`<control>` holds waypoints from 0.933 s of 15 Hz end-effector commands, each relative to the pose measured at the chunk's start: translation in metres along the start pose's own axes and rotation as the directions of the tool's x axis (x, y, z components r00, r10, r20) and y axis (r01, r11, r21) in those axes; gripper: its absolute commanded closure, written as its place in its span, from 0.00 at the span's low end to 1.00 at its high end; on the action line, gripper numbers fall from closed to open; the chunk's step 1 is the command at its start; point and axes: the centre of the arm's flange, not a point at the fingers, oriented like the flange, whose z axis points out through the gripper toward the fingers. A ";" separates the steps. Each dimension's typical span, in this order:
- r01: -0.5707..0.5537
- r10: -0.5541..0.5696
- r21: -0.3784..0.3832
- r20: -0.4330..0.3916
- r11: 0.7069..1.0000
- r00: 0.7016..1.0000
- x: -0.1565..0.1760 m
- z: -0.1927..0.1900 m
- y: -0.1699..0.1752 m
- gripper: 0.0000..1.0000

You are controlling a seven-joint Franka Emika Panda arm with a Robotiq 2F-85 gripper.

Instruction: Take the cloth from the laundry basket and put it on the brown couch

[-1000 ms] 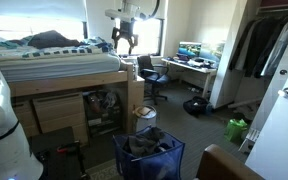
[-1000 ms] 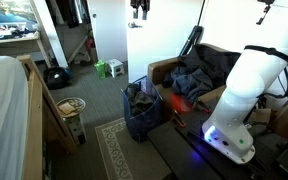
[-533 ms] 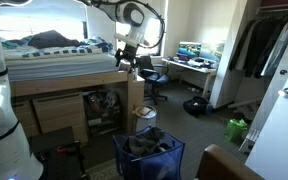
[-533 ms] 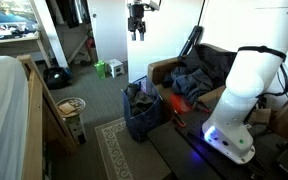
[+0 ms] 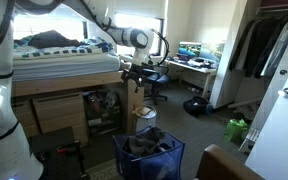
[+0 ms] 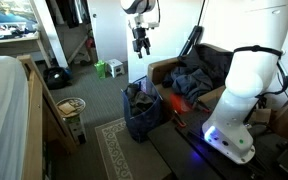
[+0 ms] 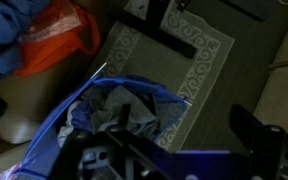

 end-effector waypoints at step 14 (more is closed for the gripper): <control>-0.248 0.247 0.131 0.020 0.960 0.969 0.065 0.113 0.038 0.00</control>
